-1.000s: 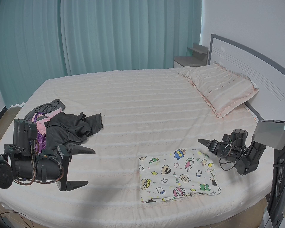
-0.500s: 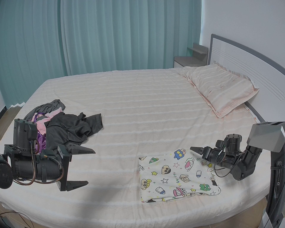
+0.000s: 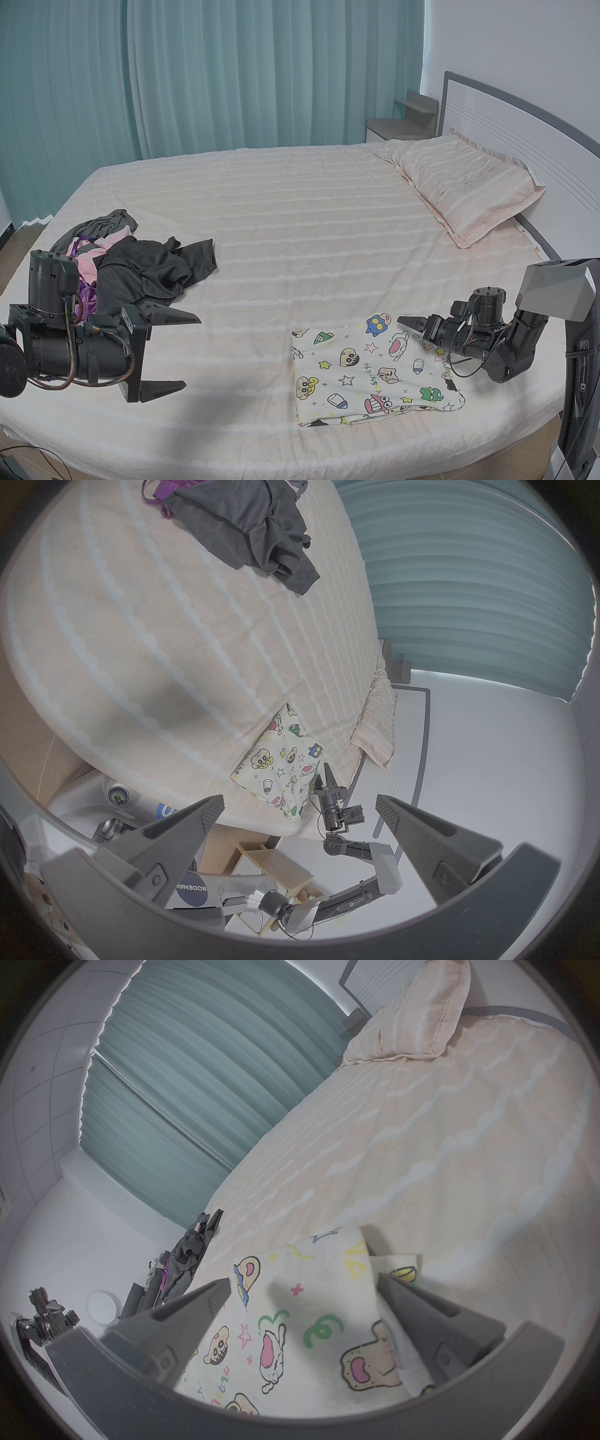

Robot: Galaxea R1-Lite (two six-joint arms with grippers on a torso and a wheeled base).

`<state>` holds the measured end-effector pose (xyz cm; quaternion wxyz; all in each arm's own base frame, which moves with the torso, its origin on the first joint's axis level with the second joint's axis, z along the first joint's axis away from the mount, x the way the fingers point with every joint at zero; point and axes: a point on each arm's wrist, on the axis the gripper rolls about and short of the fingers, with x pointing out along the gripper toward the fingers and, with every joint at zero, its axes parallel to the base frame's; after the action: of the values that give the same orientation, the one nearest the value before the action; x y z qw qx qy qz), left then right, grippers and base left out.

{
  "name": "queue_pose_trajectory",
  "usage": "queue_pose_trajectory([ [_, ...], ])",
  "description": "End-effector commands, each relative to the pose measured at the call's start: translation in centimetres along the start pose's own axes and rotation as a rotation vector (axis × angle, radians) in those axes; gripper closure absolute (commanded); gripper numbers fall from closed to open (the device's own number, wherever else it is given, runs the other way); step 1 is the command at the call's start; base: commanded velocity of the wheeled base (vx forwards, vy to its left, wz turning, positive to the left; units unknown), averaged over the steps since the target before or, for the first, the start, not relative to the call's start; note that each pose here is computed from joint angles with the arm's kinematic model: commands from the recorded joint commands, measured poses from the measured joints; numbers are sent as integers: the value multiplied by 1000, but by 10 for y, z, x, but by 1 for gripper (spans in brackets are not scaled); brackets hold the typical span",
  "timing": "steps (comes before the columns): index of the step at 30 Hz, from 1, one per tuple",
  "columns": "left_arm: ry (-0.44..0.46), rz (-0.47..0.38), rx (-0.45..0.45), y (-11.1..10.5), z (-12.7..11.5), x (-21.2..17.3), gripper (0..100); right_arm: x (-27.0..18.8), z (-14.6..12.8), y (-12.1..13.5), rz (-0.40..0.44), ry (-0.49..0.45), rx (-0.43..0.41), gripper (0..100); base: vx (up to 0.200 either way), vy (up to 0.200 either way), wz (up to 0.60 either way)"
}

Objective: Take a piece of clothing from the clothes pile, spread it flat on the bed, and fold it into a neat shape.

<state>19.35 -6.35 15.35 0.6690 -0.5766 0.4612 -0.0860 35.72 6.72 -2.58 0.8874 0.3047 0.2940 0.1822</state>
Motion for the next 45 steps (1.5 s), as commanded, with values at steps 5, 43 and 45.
queue_pose_trajectory([
  [5, 0, 1, -1, 0, 0, 0, 0, 1, 3, -4, 31, 15, 92, 100, 0, 0, 0],
  [43, -1, -1, 0, 0, 0, 0, 0, -27, 28, -42, -58, -76, 147, 100, 0, 0, 0],
  [45, -1, -1, 0, 0, 0, 0, 0, -27, 27, -43, -61, -75, 148, 100, 0, 0, 0],
])
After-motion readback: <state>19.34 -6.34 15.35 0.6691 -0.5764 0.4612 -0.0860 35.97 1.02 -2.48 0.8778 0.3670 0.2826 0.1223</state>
